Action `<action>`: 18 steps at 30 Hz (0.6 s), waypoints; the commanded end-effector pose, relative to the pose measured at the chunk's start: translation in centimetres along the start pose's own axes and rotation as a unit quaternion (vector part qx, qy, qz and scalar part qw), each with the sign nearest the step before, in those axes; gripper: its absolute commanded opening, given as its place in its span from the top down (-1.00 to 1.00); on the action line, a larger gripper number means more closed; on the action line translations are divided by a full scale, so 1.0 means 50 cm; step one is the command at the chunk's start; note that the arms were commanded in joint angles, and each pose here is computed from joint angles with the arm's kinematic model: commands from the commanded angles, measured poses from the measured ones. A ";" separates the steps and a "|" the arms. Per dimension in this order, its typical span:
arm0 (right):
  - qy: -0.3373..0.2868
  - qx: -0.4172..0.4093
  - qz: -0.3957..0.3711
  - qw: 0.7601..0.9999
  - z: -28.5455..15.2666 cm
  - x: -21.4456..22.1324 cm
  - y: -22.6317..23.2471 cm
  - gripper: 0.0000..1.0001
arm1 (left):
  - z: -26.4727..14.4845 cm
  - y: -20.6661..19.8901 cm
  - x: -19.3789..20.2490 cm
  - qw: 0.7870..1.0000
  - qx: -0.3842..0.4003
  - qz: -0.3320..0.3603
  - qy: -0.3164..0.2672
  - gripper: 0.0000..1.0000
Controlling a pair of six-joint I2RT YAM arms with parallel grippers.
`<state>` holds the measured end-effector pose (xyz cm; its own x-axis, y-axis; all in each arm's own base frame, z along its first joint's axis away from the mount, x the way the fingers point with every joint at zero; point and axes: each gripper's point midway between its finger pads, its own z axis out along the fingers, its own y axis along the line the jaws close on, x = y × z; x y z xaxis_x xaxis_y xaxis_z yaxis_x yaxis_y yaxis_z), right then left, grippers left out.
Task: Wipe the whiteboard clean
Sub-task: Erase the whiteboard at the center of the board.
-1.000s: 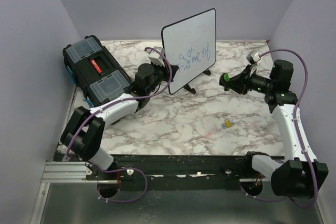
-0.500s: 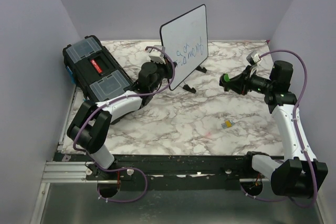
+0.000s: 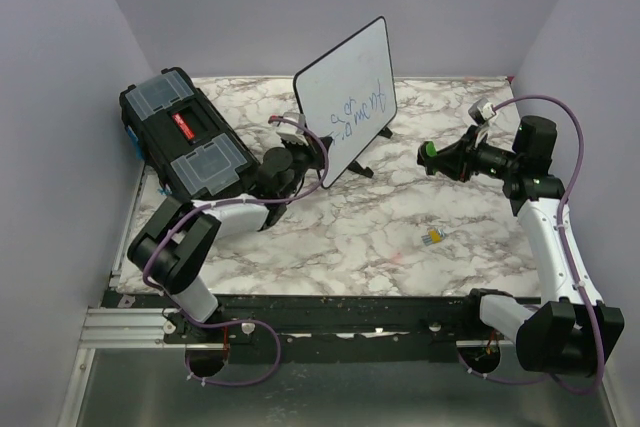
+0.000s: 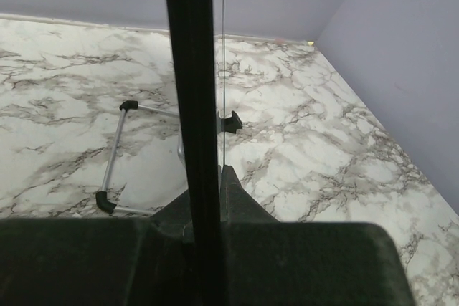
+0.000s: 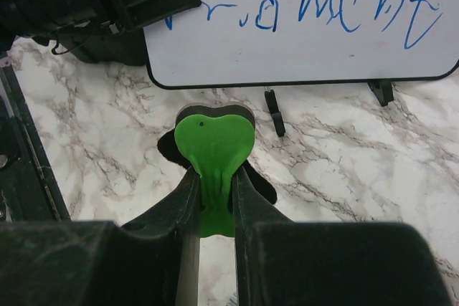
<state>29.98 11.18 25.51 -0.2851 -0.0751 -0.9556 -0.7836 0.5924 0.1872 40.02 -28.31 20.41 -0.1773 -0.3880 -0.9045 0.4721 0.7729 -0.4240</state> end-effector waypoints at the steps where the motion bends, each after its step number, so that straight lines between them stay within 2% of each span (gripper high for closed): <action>1: -0.005 -0.012 0.002 1.000 0.001 0.003 0.004 0.99 | -0.006 -0.044 -0.071 0.996 0.028 0.017 -0.086 1.00; 7: -0.006 -0.014 0.001 1.000 0.001 0.002 0.005 0.99 | -0.019 -0.021 -0.015 0.997 0.018 0.023 -0.074 1.00; 18: -0.005 -0.015 0.003 1.000 0.002 0.003 0.006 0.99 | -0.038 -0.012 0.077 0.999 0.009 -0.009 -0.039 1.00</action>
<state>29.88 11.24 25.45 -0.2872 -0.0736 -0.9550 -0.7861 0.5878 0.1911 38.34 -28.78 17.94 -0.1144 -0.4190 -0.9008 0.4773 0.7720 -0.4197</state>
